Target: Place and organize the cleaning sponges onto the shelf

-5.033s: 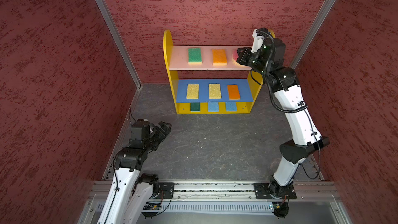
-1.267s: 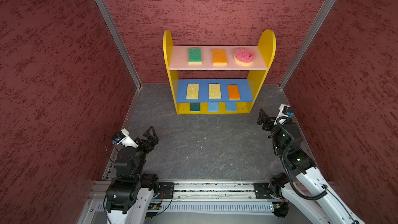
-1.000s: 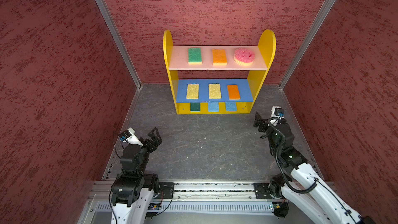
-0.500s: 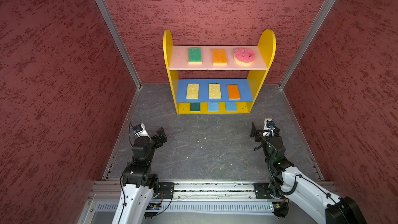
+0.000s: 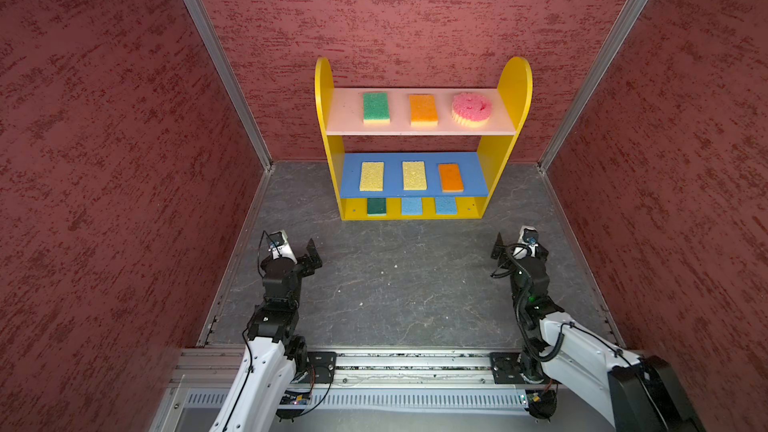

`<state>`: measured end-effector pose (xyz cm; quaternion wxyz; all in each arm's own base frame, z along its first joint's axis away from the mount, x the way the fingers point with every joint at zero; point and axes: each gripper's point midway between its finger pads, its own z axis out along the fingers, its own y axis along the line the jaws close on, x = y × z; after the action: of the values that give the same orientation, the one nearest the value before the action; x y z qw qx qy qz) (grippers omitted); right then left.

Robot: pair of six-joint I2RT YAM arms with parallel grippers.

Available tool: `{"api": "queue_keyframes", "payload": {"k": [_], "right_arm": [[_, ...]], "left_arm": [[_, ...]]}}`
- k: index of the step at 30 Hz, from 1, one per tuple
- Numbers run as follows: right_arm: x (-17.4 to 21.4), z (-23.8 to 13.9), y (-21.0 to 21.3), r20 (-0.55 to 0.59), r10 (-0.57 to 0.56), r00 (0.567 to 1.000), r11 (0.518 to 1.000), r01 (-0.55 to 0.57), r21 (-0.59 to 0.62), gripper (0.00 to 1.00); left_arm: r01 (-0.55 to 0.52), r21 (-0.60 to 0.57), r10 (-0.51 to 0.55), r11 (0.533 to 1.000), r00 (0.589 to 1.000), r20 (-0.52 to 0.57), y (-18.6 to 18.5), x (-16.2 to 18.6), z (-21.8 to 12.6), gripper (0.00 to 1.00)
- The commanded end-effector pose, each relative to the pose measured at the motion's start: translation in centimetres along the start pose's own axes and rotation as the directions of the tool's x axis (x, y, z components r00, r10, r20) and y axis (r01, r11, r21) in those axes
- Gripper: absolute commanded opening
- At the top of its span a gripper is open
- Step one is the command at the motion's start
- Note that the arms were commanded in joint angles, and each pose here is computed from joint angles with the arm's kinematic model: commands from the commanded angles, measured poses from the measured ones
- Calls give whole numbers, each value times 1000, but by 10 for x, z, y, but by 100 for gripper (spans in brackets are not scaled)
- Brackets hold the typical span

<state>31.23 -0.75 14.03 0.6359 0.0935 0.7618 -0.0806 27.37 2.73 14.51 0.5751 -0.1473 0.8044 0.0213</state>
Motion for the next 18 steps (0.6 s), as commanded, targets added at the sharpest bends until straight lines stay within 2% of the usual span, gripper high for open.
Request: {"api": "queue_keyframes", "payload": {"k": [1, 5, 10, 14, 16, 18], "right_arm": [[-24, 9, -5, 98, 70, 993, 997, -73, 25, 99], [-24, 27, -5, 76, 59, 995, 997, -62, 37, 99], [-30, 52, -3, 83, 56, 995, 998, -59, 26, 99], [-29, 71, -9, 45, 41, 998, 999, -42, 26, 99], [-31, 71, -14, 67, 52, 996, 998, -53, 20, 99], [-18, 64, -29, 137, 114, 984, 993, -116, 6, 99]], "left_arm": [[-54, -11, 55, 998, 997, 51, 1, -1, 12, 99], [-68, 36, 65, 997, 994, 92, -9, -8, 25, 99], [-43, 70, 42, 997, 999, 18, -13, -6, 57, 99], [-15, 154, 9, 988, 999, 41, -27, -18, 83, 99], [3, 198, -14, 980, 998, 55, -35, -21, 92, 99], [-1, 200, 0, 980, 1000, 6, -37, -19, 103, 99]]}}
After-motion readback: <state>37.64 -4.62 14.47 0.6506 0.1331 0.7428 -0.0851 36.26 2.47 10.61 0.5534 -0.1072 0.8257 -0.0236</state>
